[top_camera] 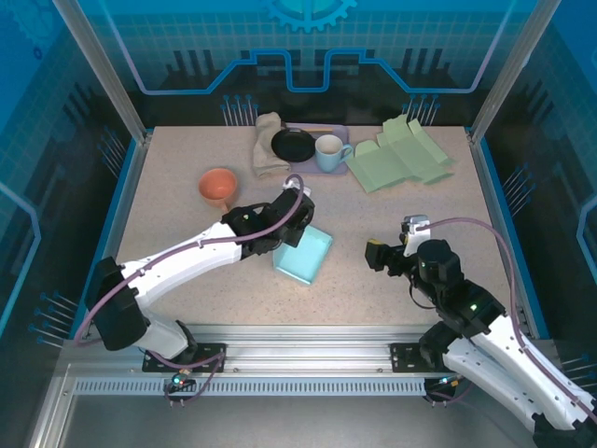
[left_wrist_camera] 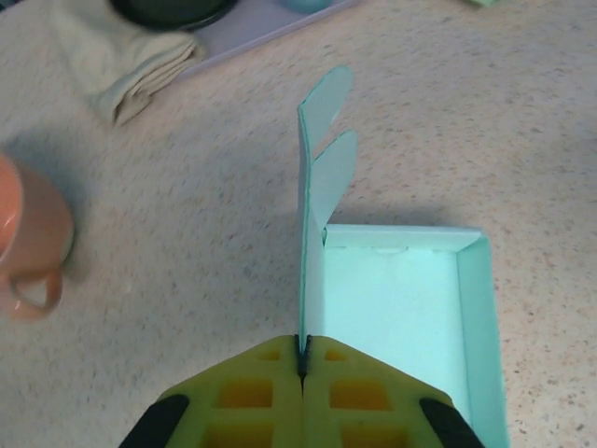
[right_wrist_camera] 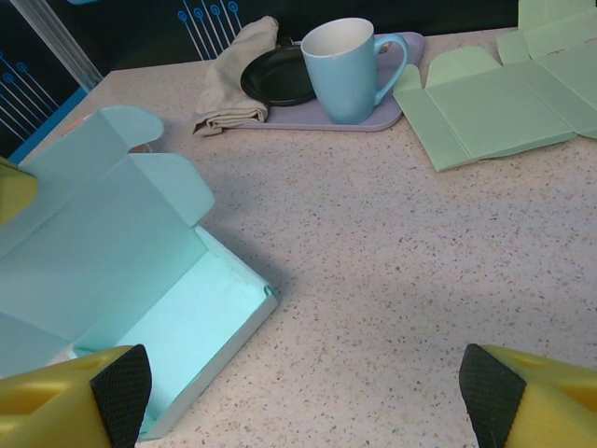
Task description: Fold the paper box
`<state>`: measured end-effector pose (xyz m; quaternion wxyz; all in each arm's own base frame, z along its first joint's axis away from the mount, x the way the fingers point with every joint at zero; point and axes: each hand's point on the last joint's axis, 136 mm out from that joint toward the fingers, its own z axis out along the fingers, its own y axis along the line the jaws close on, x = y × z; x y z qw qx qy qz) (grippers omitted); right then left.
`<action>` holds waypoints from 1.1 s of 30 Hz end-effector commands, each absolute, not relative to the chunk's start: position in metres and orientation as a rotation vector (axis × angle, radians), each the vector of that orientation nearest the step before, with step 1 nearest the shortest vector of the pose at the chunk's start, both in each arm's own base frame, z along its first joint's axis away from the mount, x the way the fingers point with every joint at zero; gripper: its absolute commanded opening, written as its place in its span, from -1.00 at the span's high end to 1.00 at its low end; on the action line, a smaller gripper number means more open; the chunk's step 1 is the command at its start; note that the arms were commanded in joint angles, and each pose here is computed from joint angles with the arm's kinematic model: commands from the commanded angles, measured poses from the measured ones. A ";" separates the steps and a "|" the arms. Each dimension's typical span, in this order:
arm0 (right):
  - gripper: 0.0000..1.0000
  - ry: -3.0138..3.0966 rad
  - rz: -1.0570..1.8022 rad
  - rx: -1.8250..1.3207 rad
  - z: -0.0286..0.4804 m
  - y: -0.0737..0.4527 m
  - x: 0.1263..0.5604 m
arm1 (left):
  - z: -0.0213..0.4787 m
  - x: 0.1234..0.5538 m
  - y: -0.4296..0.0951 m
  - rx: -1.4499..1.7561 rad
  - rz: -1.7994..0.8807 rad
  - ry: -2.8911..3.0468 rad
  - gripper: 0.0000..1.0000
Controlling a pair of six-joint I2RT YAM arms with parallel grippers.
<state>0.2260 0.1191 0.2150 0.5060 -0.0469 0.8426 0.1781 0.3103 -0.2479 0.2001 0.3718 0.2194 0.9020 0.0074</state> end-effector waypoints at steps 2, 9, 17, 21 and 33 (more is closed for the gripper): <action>-0.79 2.020 0.369 -0.115 0.209 0.120 0.243 | 0.199 0.307 -0.289 1.171 0.010 2.114 0.93; -0.77 2.077 0.256 -0.153 0.191 0.125 0.272 | 0.222 0.303 -0.303 1.427 -0.225 2.023 0.93; -0.70 1.975 0.391 -0.104 0.181 0.114 0.310 | 0.230 0.300 -0.297 1.457 -0.400 1.992 0.93; -0.70 1.963 0.387 -0.287 0.181 0.128 0.326 | 0.230 0.300 -0.299 1.465 -0.422 1.980 0.93; -0.58 1.920 0.521 -0.628 0.160 0.160 0.329 | 0.222 0.295 -0.302 1.493 -0.482 1.973 0.94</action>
